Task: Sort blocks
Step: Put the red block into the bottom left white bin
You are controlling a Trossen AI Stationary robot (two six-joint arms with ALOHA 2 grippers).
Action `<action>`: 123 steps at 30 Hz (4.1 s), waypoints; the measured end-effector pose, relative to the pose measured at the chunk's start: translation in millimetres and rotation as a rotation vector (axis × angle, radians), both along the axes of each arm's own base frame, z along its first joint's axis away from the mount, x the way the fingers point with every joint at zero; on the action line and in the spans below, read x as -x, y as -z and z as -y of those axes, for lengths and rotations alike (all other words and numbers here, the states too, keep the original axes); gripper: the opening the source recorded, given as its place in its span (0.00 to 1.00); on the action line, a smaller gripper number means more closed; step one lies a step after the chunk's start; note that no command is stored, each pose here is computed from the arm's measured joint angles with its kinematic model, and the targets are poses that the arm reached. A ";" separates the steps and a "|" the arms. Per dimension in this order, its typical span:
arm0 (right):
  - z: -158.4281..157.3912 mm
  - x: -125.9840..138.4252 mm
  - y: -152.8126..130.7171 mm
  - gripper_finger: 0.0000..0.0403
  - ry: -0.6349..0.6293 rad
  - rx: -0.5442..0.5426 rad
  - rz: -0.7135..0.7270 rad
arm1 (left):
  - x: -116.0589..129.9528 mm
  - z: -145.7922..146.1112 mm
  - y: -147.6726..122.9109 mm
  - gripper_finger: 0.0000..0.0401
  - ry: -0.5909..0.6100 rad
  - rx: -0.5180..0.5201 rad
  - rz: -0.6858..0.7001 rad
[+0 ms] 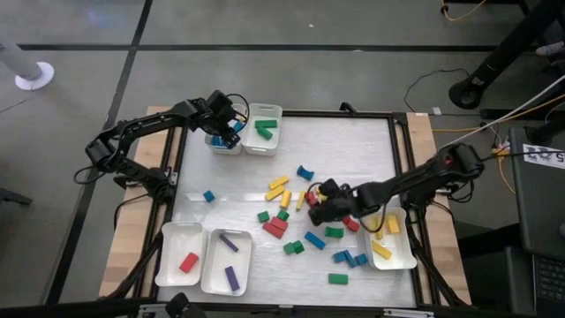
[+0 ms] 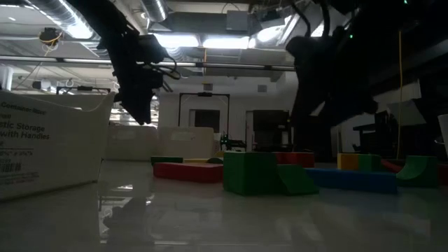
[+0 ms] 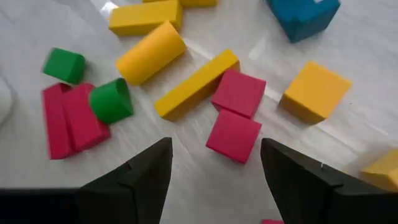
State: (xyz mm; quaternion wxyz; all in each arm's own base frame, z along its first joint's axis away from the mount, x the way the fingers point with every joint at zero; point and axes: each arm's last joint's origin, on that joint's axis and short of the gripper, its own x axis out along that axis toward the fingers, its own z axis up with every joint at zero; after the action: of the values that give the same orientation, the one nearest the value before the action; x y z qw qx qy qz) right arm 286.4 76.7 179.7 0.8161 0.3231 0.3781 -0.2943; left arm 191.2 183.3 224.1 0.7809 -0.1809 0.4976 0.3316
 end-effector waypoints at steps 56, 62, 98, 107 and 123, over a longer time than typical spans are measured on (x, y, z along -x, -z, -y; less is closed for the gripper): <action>26.2 -50.3 -104.4 0.36 -0.472 0.203 0.108 | -33.9 97.7 -54.1 0.41 0.559 -0.190 0.236; 57.4 -54.9 -126.5 0.34 -0.557 0.134 0.124 | -37.3 146.3 -74.6 0.41 0.753 -0.240 0.377; 116.5 -60.3 -154.5 0.35 -0.805 -0.230 0.450 | -103.6 216.0 -75.8 0.41 1.196 -0.870 0.514; 116.0 -60.0 -154.3 0.35 -0.812 -0.238 0.450 | -107.7 216.3 -74.7 0.41 1.198 -0.897 0.524; 115.7 -57.2 -149.8 0.35 -0.799 -0.263 0.399 | -107.9 216.2 -75.3 0.41 1.194 -0.901 0.527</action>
State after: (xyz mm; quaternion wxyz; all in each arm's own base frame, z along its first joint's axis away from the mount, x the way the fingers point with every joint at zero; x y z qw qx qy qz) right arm 343.6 -38.9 329.5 0.8744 0.3031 0.3429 0.1616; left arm 299.1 -32.9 299.4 0.9168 0.3775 0.1271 -0.0274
